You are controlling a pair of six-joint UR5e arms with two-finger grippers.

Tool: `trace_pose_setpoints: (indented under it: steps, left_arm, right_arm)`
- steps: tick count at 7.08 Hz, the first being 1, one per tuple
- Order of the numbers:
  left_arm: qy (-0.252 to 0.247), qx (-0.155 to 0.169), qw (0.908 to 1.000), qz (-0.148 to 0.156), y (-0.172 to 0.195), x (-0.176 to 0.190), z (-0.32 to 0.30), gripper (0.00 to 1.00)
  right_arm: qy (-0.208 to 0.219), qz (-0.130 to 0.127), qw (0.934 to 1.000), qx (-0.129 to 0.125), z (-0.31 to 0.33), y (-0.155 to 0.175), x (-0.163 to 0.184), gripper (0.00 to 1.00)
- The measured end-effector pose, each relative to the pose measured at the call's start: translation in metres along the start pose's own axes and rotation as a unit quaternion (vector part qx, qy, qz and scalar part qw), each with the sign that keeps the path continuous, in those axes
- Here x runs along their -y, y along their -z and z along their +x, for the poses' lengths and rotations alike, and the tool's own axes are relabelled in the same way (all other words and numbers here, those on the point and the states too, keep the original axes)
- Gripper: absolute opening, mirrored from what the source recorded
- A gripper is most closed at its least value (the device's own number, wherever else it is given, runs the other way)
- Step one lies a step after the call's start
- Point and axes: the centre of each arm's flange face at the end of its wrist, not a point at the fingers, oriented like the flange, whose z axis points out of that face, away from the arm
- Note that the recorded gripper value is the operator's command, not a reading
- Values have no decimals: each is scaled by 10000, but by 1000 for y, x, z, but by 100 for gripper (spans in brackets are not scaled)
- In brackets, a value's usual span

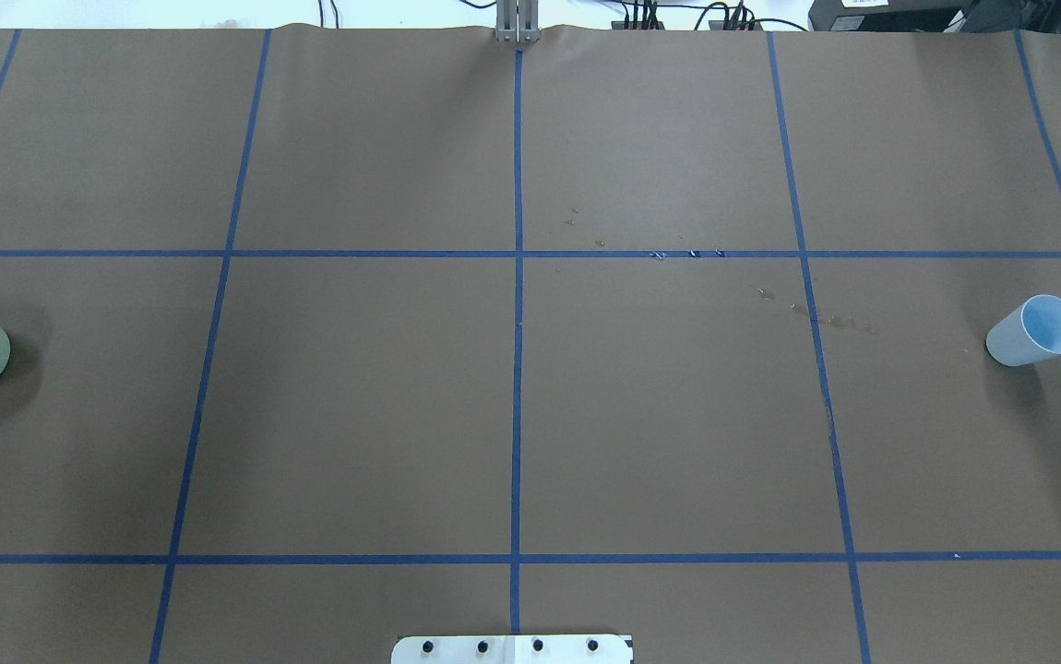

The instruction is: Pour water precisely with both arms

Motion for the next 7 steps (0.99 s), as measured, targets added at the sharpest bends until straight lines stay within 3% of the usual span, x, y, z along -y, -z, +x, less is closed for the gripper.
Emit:
trace_pose_setpoints:
  steps: [7]
  left_arm:
    - [34, -5, 10000, -18, -1, -6, -2, 100]
  right_arm:
    - [-16, 8, 10000, 3, 1, 1, -2, 99]
